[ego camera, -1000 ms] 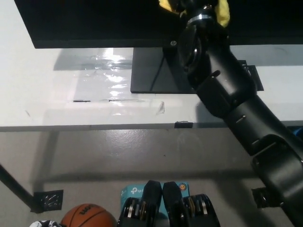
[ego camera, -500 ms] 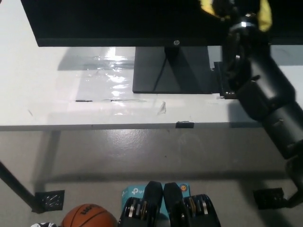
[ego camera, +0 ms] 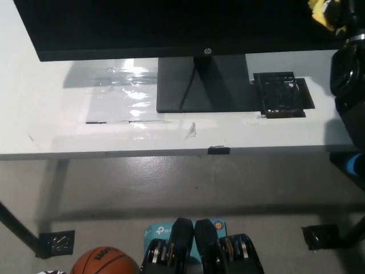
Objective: The robot uses its right hand to pick up the cloth kept in the middle of the desk and use it to wipe the monitor in the middle of the desk by swiping its screen twice
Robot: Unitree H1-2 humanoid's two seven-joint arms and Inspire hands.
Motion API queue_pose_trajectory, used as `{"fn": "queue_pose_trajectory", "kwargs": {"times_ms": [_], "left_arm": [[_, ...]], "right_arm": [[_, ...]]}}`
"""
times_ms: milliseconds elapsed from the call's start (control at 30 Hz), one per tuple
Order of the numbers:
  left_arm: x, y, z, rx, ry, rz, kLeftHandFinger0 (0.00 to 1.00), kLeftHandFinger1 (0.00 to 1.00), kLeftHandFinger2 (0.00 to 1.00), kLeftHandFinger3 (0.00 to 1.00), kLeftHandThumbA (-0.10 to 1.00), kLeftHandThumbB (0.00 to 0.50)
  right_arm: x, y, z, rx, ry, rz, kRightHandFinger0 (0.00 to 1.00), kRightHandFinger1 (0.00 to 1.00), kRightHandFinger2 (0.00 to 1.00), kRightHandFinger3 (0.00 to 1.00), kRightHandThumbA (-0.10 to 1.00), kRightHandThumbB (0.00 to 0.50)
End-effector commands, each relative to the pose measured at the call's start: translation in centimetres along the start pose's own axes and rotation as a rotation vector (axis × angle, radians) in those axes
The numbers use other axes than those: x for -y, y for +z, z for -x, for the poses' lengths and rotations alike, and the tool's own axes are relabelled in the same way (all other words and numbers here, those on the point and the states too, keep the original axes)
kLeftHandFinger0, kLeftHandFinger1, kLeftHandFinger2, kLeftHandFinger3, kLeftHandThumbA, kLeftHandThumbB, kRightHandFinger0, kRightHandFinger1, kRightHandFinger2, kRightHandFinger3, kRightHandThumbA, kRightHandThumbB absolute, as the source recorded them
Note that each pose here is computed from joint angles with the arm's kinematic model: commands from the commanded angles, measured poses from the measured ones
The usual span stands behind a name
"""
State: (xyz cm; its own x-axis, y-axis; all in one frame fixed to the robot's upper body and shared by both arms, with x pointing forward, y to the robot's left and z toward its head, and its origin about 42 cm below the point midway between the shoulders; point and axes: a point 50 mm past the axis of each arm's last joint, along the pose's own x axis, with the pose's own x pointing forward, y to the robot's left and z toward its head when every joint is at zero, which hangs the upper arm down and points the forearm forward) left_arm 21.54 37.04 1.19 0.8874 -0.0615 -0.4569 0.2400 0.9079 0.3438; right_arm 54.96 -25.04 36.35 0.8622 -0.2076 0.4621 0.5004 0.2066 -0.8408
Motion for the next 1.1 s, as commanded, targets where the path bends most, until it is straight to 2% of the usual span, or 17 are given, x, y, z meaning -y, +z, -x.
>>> {"fn": "queue_pose_trajectory", "kwargs": {"times_ms": [0,67,100,200,233,267,333,400,467,567,667,800,933,967,1000,1033,1067], "left_arm": [[-0.6,0.1,0.5,0.013,0.005,-0.020,0.52,0.55,0.67,0.80,0.45,0.339],[-0.6,0.2,0.5,0.013,0.000,-0.014,0.51,0.54,0.67,0.80,0.44,0.339],[-0.5,0.2,0.5,0.016,-0.002,-0.014,0.50,0.54,0.67,0.79,0.44,0.342],[-0.5,0.3,0.4,0.016,-0.007,-0.022,0.50,0.54,0.67,0.78,0.45,0.345],[-0.5,0.5,0.5,0.015,-0.003,-0.041,0.50,0.54,0.68,0.79,0.45,0.335],[-0.4,0.6,0.5,0.018,-0.002,-0.033,0.51,0.54,0.67,0.79,0.45,0.341],[-0.5,0.5,0.3,0.021,-0.004,-0.033,0.49,0.53,0.67,0.79,0.45,0.337],[-0.6,0.5,0.2,0.023,-0.006,-0.038,0.47,0.51,0.66,0.80,0.46,0.338],[-0.5,0.6,0.2,0.028,-0.009,-0.026,0.47,0.50,0.66,0.79,0.45,0.343],[-0.5,0.5,0.2,0.044,-0.012,-0.023,0.45,0.49,0.66,0.79,0.45,0.341],[-0.3,0.7,0.0,0.032,-0.014,-0.029,0.47,0.51,0.69,0.79,0.48,0.356],[-0.2,0.9,0.0,0.021,-0.012,-0.031,0.50,0.53,0.69,0.82,0.44,0.324],[-0.2,0.8,0.0,0.020,-0.012,-0.035,0.51,0.54,0.70,0.83,0.46,0.341],[-0.2,0.8,-0.1,0.025,-0.015,-0.040,0.53,0.56,0.72,0.84,0.47,0.338],[-0.2,0.8,-0.1,0.017,-0.012,-0.021,0.54,0.56,0.71,0.83,0.45,0.350],[-0.1,1.0,-0.2,0.024,-0.016,-0.029,0.53,0.55,0.71,0.83,0.44,0.337],[-0.2,1.0,-0.2,0.026,-0.017,-0.031,0.54,0.56,0.72,0.84,0.44,0.338]], "right_arm": [[3.7,0.4,-2.2,-0.039,-0.077,-0.017,0.00,0.00,0.08,0.37,-0.10,0.256],[3.6,0.5,-2.2,-0.040,-0.072,-0.019,0.00,0.00,0.06,0.34,-0.10,0.260],[3.7,0.5,-2.2,-0.037,-0.070,-0.017,0.01,0.04,0.13,0.37,-0.10,0.271],[3.7,0.5,-2.2,-0.035,-0.065,-0.008,0.00,0.00,0.05,0.39,-0.10,0.279],[3.6,0.7,-2.2,-0.038,-0.063,-0.010,0.00,0.00,0.00,0.34,-0.10,0.298],[3.6,1.0,-2.2,-0.029,-0.066,-0.030,0.00,0.00,0.00,0.09,-0.10,0.246],[3.5,1.5,-2.1,-0.018,-0.067,-0.040,0.00,0.00,0.00,0.10,-0.10,0.229],[3.5,1.8,-2.0,-0.012,-0.063,-0.040,0.00,0.00,0.02,0.12,-0.10,0.260],[3.3,2.8,-2.1,-0.001,-0.061,-0.032,0.00,0.01,0.08,0.28,-0.10,0.281],[3.0,4.2,-2.2,0.015,-0.050,-0.059,0.00,0.00,0.07,0.34,-0.10,0.246],[3.0,4.9,-2.3,0.046,-0.062,-0.064,0.00,0.00,0.08,0.40,-0.10,0.261],[2.6,7.4,-2.3,0.062,-0.070,-0.021,0.00,0.00,0.03,0.20,-0.10,0.215],[2.7,9.1,-2.2,0.062,-0.044,-0.025,0.00,0.00,0.25,0.15,-0.10,0.169],[2.9,10.2,-2.2,0.091,-0.040,-0.015,0.05,0.13,0.33,0.38,-0.10,0.226],[2.9,10.8,-2.1,0.092,-0.039,-0.018,0.00,0.02,0.21,0.34,-0.10,0.217],[2.8,11.8,-2.1,0.091,-0.028,-0.022,0.00,0.00,0.10,0.27,-0.10,0.169],[2.7,12.4,-2.0,0.095,-0.026,-0.029,0.00,0.00,0.07,0.23,-0.10,0.187]]}}
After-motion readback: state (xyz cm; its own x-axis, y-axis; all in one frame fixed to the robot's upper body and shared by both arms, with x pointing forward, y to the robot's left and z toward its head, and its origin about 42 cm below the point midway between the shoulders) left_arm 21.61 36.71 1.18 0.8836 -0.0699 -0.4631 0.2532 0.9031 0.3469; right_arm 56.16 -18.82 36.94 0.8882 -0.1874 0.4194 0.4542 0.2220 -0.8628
